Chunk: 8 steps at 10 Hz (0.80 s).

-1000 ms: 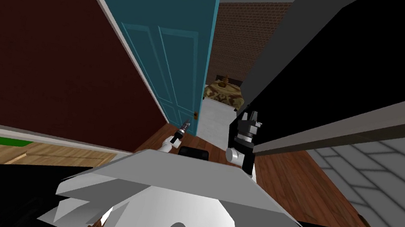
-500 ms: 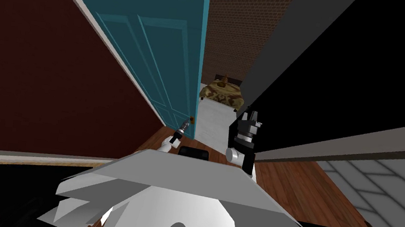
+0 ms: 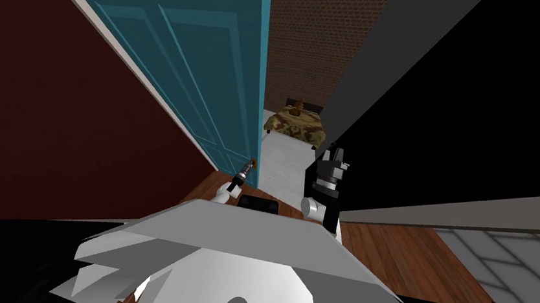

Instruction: Push the door open

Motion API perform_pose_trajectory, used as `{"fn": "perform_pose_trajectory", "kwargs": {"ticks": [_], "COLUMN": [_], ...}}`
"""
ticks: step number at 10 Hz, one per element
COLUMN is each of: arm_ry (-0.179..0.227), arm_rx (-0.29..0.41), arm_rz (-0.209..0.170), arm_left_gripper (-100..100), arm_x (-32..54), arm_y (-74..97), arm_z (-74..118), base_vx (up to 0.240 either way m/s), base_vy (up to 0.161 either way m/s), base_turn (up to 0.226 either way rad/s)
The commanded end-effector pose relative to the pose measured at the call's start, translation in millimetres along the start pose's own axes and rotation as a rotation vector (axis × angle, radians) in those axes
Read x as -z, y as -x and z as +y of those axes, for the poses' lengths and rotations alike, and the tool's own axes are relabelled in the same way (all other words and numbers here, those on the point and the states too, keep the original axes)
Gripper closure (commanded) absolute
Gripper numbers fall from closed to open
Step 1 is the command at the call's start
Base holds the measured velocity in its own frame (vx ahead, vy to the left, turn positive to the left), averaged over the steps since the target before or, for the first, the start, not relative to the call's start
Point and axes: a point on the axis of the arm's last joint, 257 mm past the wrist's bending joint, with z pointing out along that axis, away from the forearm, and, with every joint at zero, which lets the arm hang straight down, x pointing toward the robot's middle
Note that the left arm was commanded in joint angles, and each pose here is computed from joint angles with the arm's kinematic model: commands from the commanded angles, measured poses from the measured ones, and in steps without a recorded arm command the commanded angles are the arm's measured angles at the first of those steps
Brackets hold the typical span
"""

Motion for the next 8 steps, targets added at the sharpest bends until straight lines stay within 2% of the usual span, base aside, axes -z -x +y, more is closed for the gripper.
{"fn": "perform_pose_trajectory", "kwargs": {"ticks": [1, 5, 6, 8], "arm_ry": [0.001, 0.001, 0.008, 0.009], "arm_rx": [0.0, 0.0, -0.009, -0.017], "arm_rz": [0.0, 0.0, -0.018, -0.036], "arm_left_gripper": [100, 100, 100, 100], "arm_x": [0.0, 0.0, 2.3, 3.6], "arm_y": [0.2, 0.2, 11.5, 22.7], "arm_z": [0.1, 0.1, 2.5, 2.6], "base_vx": [-0.023, -0.007, 0.09, 0.153], "base_vy": [0.007, 0.003, -0.056, -0.072], "base_turn": [-0.012, 0.001, 0.02, 0.032]}}
